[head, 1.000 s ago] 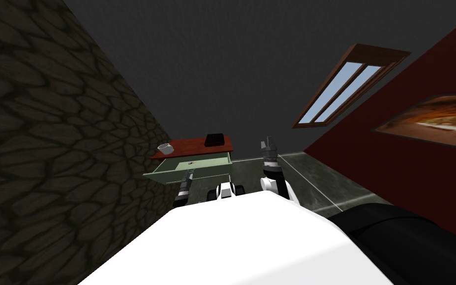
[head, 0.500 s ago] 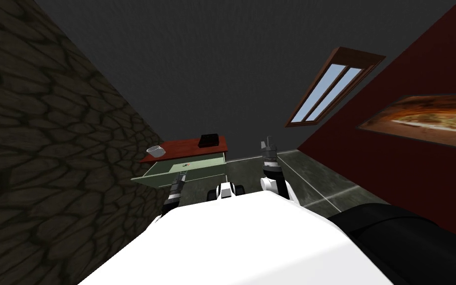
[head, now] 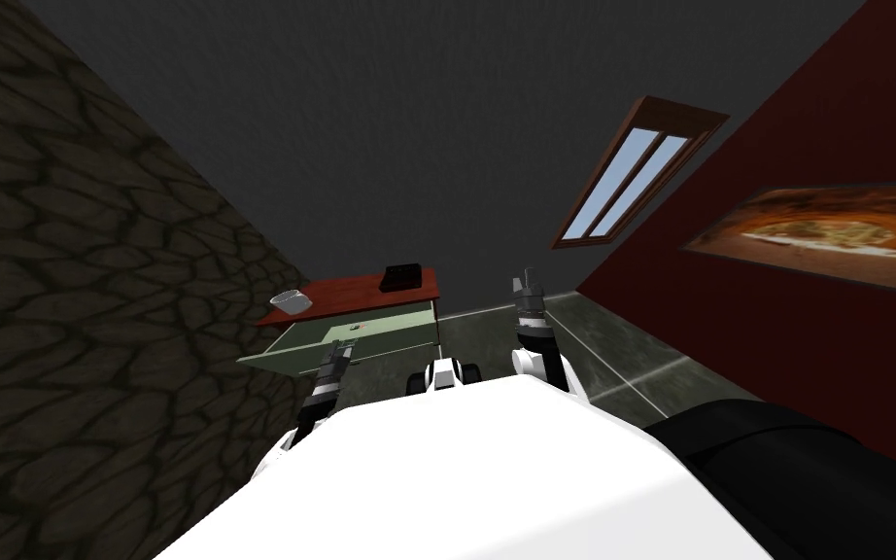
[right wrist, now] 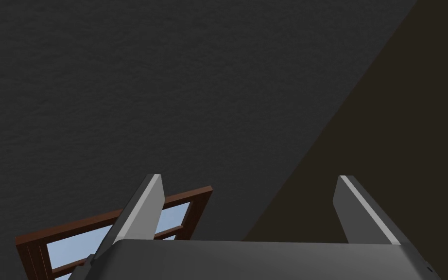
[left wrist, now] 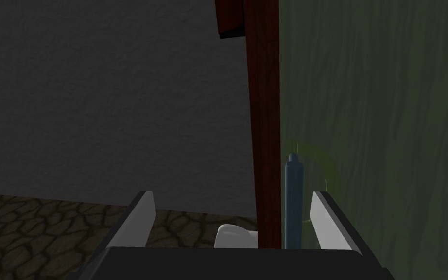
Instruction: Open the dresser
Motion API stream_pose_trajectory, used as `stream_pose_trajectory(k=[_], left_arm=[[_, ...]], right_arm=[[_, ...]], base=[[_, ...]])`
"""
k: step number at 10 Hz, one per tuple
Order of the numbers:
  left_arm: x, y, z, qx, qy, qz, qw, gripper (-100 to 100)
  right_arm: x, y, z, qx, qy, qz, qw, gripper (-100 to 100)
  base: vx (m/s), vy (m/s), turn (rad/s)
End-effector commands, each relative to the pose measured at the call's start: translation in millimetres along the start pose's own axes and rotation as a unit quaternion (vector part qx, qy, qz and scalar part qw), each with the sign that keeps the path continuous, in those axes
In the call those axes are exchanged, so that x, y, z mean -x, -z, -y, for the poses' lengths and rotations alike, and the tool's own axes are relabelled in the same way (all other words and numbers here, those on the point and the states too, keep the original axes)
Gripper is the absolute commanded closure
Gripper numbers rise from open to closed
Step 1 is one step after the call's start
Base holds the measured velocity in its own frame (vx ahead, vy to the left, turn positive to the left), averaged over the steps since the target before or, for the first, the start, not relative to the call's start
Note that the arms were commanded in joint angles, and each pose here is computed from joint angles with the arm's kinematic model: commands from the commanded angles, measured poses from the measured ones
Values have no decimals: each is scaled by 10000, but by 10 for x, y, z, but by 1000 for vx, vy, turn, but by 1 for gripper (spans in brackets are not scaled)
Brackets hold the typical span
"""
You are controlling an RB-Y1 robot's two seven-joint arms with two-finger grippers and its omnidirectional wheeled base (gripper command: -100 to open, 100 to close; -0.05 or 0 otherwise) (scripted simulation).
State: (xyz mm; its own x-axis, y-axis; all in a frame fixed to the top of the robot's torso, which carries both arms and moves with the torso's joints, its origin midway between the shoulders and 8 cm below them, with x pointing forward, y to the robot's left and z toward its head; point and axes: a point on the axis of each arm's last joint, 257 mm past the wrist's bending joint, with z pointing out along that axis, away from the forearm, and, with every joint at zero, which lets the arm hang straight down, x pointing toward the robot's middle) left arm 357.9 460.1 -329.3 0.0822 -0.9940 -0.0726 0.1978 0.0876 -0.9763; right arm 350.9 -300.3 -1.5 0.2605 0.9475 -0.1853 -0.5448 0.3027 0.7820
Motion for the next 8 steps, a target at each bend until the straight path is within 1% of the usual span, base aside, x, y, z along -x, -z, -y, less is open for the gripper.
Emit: stream_pose_trajectory(k=[1, 2, 3, 4, 5, 8], left_arm=[[353, 113, 20, 114, -34, 152, 9998, -100], [632, 152, 141, 76, -115, 247, 9996, -100], [654, 146, 155, 71, -59, 239, 9997, -100], [623, 144, 126, 95, -91, 236, 9996, -100], [648, 162, 117, 122, -77, 256, 9996, 0], [651, 179, 99, 153, -78, 268, 9995, 0]], right_arm=[[0, 0, 0, 0, 1, 0, 10000, 0], [0, 0, 0, 0, -1, 0, 10000, 0], [-1, 0, 0, 0, -2, 0, 10000, 0], [0, 0, 0, 0, -1, 0, 10000, 0], [0, 0, 0, 0, 0, 0, 10000, 0], [0, 0, 0, 0, 1, 0, 10000, 0]], base=[[-9, -76, -149], [10, -168, -254], [20, -161, -78], [7, -58, 24], [2, -8, 13], [0, 0, 0]])
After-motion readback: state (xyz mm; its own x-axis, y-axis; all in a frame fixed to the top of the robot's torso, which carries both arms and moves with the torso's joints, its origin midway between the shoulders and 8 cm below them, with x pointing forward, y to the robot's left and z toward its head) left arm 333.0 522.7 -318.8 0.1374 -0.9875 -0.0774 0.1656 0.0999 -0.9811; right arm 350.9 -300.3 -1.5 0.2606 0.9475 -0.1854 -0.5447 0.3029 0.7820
